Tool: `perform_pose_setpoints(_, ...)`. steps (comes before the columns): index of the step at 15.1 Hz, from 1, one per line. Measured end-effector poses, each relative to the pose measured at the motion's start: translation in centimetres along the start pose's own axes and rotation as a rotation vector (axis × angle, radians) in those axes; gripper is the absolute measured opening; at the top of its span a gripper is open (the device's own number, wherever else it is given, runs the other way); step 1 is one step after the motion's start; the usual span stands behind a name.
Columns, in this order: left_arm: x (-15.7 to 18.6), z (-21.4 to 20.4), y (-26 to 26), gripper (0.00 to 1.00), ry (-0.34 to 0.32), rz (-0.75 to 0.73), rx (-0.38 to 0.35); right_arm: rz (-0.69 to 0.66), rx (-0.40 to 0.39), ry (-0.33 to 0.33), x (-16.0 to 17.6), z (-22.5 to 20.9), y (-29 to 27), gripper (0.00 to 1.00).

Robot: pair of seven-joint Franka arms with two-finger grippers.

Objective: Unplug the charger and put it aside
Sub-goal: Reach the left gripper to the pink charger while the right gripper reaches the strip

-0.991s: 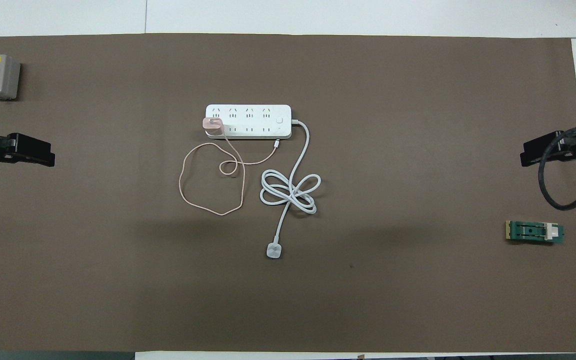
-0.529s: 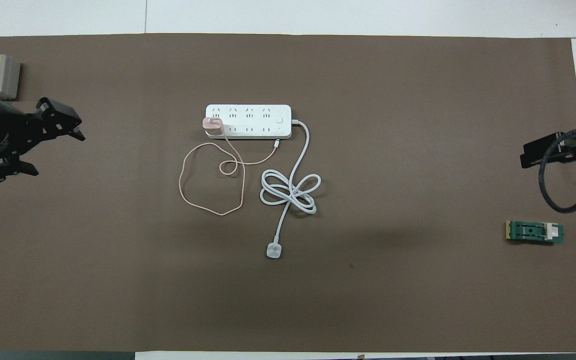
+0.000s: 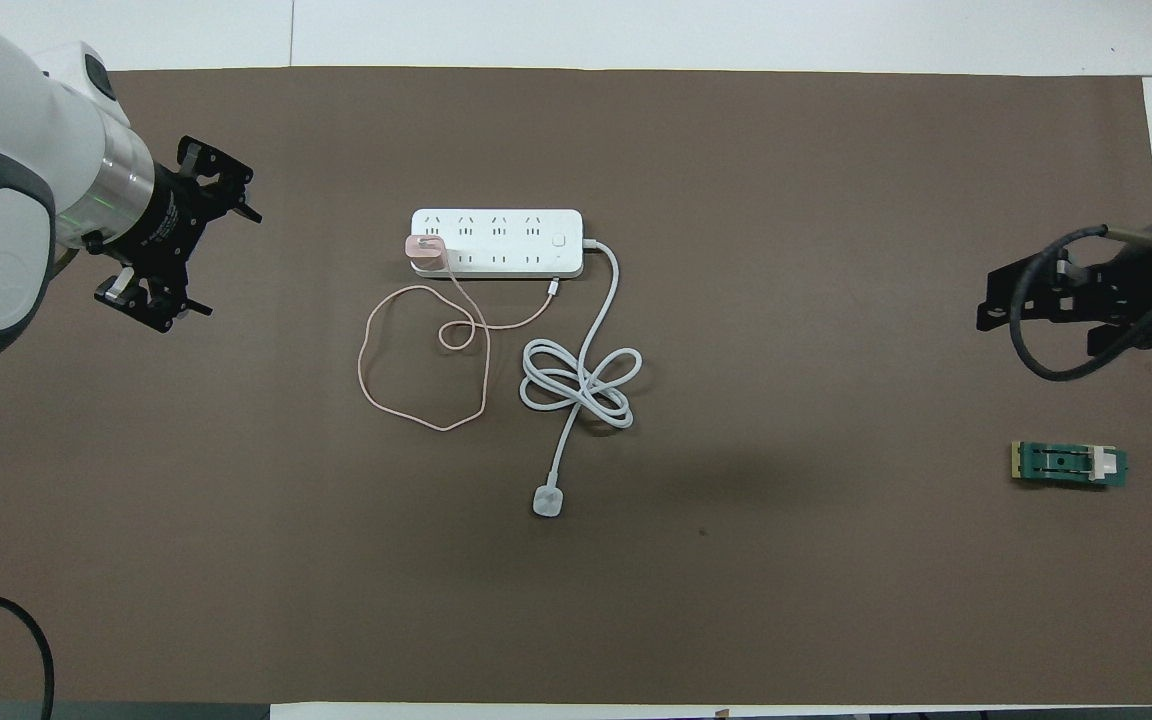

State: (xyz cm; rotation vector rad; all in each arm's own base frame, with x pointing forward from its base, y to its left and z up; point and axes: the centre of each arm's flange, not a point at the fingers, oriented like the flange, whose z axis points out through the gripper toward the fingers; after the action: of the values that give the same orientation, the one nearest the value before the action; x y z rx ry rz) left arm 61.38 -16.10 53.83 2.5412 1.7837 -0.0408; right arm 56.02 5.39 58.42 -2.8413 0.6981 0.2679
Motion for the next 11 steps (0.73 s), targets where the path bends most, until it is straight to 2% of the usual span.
perform_pose_setpoints(4,-3.9,4.6,2.6,1.00,-0.010,-0.131,0.039,0.326,0.151,-0.091,1.3,5.1,-6.1,1.00)
perform_pose_setpoints(7,-6.6,7.4,4.4,1.00,-0.015,-0.196,0.029,0.510,0.233,-0.162,2.3,9.3,-9.9,1.00)
perform_pose_setpoints(9,-7.4,8.7,5.1,1.00,-0.018,-0.222,0.024,0.632,0.284,-0.233,3.2,11.6,-11.5,1.00)
perform_pose_setpoints(11,-7.2,10.0,5.7,1.00,-0.010,-0.229,0.029,0.749,0.300,-0.300,4.3,13.5,-12.9,1.00)
